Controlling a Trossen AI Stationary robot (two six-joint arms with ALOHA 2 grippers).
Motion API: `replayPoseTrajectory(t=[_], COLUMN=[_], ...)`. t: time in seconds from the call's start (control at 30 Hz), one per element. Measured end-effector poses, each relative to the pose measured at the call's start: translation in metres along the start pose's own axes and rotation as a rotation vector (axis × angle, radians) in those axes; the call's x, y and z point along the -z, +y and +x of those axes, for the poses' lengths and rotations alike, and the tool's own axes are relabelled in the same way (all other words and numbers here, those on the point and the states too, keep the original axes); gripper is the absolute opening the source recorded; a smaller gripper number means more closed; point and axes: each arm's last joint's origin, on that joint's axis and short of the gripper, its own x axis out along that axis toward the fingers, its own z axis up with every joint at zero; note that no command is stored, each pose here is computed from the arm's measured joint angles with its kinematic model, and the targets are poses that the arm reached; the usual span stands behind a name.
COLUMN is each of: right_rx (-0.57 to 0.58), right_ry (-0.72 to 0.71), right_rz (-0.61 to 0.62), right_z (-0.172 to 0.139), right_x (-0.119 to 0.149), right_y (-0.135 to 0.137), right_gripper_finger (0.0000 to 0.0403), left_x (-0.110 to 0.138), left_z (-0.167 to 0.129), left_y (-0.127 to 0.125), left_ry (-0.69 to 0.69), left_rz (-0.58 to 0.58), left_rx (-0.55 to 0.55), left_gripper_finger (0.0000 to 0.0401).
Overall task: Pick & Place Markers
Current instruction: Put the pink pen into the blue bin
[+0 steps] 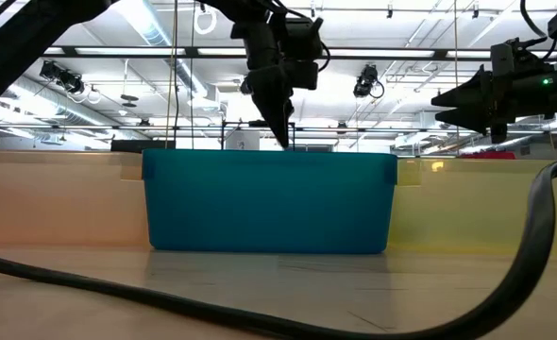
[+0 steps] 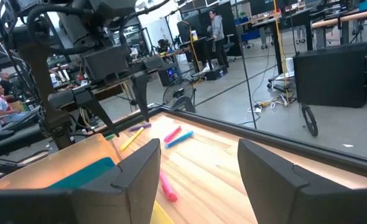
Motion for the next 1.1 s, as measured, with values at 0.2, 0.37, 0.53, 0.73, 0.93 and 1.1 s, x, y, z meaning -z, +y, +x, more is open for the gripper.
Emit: replayPoseTrajectory(t=[0.2,0.37,0.53,0.73,0.93,1.1], right_rx=[0.000,0.000,0.000,0.000,0.000,0.000], right_ry=[0.000,0.000,0.000,0.000,0.000,0.000], right_rz=[0.000,0.000,0.000,0.000,0.000,0.000], right_z=[0.000,0.000,0.000,0.000,0.000,0.000], right_x=[0.000,0.000,0.000,0.000,0.000,0.000], right_y=[0.000,0.000,0.000,0.000,0.000,0.000], right_gripper_finger=[0.0215,0.0215,0.0215,0.0215,0.0215,0.0215], left_x=[0.004,0.006,0.005,0.011,0.020,0.027], left_z=[-0.001,-0.001,0.018,0.042,0.062,0.078], left_y=[0.008,0.013,0.015,0.013,0.011,0.009], left_ry=[0.002,0.002,0.020,0.018,0.031,0.034], left_rz=[-0.020,-0.030,0.024,0.065,0.076,0.076], left_rx=[-0.008,-0.009,-0.003,-0.004,-0.010,-0.008], left_gripper_finger=[0.0258,0.0257,0.0257,0.0257,0.0257,0.0257])
